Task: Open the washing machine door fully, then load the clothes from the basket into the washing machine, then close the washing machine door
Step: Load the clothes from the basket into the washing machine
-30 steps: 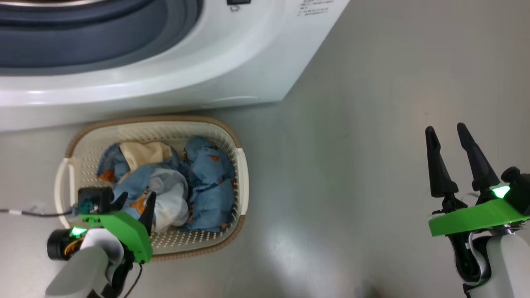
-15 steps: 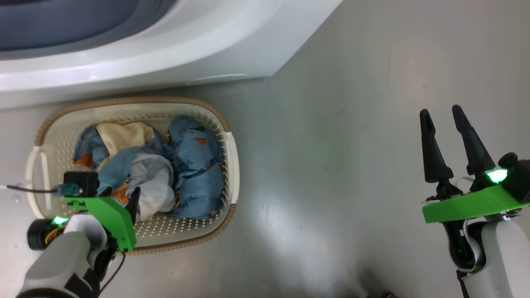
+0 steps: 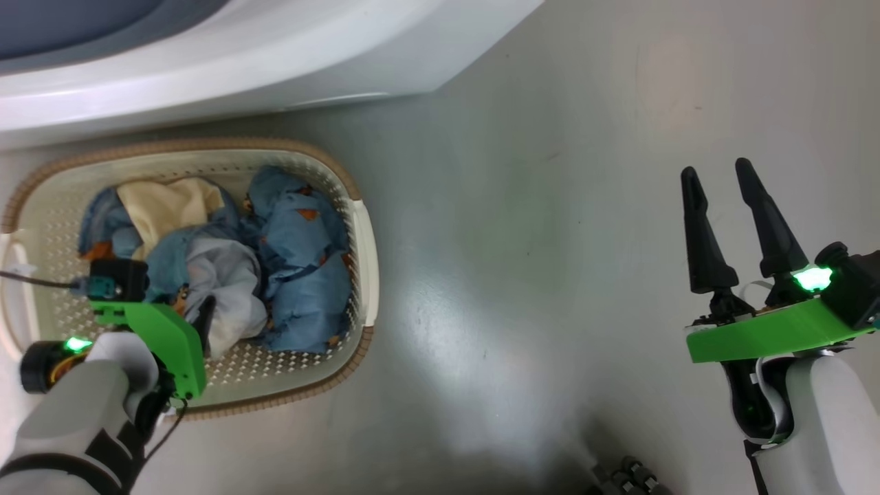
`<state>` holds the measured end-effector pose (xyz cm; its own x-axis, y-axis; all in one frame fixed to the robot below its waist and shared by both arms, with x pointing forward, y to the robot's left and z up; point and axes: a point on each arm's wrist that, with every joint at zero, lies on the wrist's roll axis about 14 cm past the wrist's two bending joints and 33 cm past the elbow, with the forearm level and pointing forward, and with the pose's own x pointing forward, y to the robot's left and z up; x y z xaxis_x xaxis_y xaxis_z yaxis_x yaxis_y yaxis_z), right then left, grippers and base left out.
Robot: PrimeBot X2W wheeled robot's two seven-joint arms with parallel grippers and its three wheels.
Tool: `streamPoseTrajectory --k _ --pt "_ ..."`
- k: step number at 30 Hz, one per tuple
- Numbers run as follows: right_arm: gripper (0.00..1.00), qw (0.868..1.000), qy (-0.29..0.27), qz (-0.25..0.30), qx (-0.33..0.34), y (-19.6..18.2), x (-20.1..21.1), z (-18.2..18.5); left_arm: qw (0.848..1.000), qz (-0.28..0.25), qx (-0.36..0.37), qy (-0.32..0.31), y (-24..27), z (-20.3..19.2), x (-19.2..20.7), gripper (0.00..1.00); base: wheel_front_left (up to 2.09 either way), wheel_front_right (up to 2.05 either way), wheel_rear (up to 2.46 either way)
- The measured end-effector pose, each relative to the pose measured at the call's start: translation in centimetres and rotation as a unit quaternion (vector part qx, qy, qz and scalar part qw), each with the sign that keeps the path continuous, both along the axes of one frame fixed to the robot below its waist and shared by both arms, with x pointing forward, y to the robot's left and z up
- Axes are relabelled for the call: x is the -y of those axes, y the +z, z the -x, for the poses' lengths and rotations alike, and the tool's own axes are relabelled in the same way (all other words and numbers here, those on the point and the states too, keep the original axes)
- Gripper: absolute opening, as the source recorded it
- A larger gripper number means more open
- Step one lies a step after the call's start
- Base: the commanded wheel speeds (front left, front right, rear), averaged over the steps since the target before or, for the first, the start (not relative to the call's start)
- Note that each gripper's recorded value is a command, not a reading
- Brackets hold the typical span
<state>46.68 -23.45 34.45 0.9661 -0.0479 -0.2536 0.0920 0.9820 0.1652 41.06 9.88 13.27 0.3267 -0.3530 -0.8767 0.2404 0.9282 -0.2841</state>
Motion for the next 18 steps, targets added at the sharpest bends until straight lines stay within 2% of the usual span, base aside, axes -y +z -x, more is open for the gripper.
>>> streamPoseTrajectory --k 6,7,8,9,10,18 --pt "1.0 1.0 0.0 0.002 -0.003 -0.4 -0.1 -0.1 1.0 -0.006 -0.017 -0.018 -1.2 0.0 0.2 1.0 0.0 0.0 0.0" --pt "1.0 1.0 0.0 0.003 -0.003 -0.4 0.0 -0.2 0.999 -0.006 -0.024 -0.022 -1.3 0.3 0.3 0.79 0.0 0.0 0.0" --pt "1.0 1.0 -0.001 0.004 -0.003 -0.4 0.0 -0.2 0.999 -0.006 -0.028 -0.026 -1.5 0.4 0.4 0.44 0.0 0.0 0.0" --pt "1.0 1.0 -0.001 0.004 -0.003 -0.4 0.0 -0.1 0.999 -0.006 -0.029 -0.027 -1.5 0.5 0.5 0.15 0.0 0.0 0.0" --pt "1.0 1.0 -0.001 0.004 -0.003 -0.3 0.1 -0.1 0.999 -0.005 -0.03 -0.024 -1.5 0.5 0.5 0.0 0.0 0.0 0.0" --pt "1.0 1.0 -0.001 0.003 0.013 1.1 0.0 -0.2 1.0 0.011 -0.001 0.021 0.4 -1.2 0.3 0.0 0.0 0.0 0.0"
